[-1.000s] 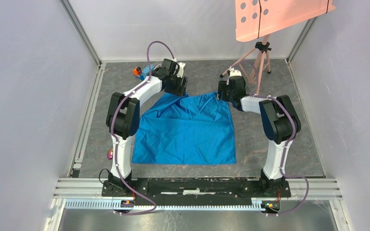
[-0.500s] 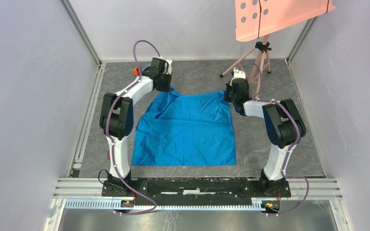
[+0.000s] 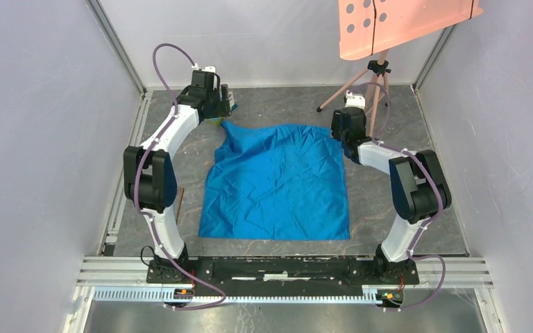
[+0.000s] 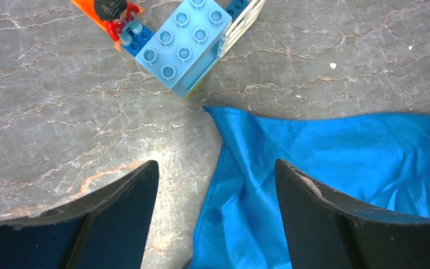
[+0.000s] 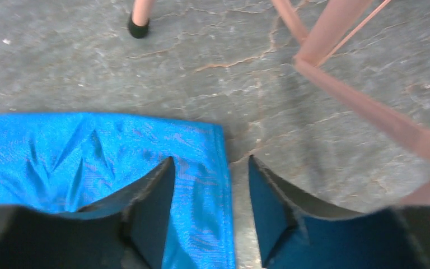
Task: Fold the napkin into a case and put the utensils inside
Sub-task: Smooth out the napkin at the center of the board.
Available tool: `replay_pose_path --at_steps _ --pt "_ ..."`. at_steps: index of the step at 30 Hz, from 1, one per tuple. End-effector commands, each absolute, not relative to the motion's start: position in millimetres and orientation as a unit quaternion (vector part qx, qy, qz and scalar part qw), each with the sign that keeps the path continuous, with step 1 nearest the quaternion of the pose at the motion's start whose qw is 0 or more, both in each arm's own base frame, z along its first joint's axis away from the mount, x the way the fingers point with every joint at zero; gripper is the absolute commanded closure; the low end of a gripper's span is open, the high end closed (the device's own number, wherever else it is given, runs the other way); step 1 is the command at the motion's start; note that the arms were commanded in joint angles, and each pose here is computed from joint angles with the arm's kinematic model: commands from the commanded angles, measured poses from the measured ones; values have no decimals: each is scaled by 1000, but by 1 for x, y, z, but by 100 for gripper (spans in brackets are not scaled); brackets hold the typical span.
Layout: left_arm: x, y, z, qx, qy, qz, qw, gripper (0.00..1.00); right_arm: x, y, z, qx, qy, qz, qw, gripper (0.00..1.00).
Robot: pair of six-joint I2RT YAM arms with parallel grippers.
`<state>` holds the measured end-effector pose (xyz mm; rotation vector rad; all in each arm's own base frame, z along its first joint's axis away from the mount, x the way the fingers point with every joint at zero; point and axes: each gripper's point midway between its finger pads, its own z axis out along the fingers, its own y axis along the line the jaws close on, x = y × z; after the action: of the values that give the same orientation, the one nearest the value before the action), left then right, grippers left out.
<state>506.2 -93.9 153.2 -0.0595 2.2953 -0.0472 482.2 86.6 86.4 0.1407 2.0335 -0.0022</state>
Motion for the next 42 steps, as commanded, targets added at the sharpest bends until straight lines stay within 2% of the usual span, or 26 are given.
replay_pose_path --at_steps 1,4,6,8,11,14,21,26,29,32,34,35,38,42 --pt "484 -96 162 -47 923 -32 381 18 475 73 105 33 868 -68 491 35" --pt "458 -109 158 -58 916 -88 387 18 451 95 105 -7 876 -49 480 26" --pt "438 -125 145 -61 916 -142 370 18 434 121 103 -47 875 0 482 20" --pt "415 -143 126 -64 919 -185 343 17 414 153 93 -71 880 87 461 18" --pt "376 -158 97 -71 922 -199 323 16 378 191 80 -108 878 193 424 19" --pt "346 -163 75 -95 923 -199 316 16 351 197 67 -132 884 197 404 20" --pt "273 -187 30 -90 940 -131 301 13 300 175 34 -121 905 185 363 23" --pt "219 -197 6 -92 949 -145 266 13 273 139 24 -109 918 123 360 23" --pt "193 -209 12 -98 944 -176 261 13 257 132 24 -111 917 126 362 21" --pt "192 -214 38 -100 931 -215 278 12 258 136 34 -130 909 138 372 19" --pt "205 -211 72 -94 916 -219 323 8 267 139 45 -134 905 134 381 18" --pt "215 -207 91 -96 908 -215 347 2 276 141 55 -134 901 133 390 17" --pt "250 -188 136 -116 880 -197 417 0 305 152 77 -126 892 137 411 15" --pt "294 -177 154 -146 867 -221 421 0 342 163 89 -97 887 157 423 15"
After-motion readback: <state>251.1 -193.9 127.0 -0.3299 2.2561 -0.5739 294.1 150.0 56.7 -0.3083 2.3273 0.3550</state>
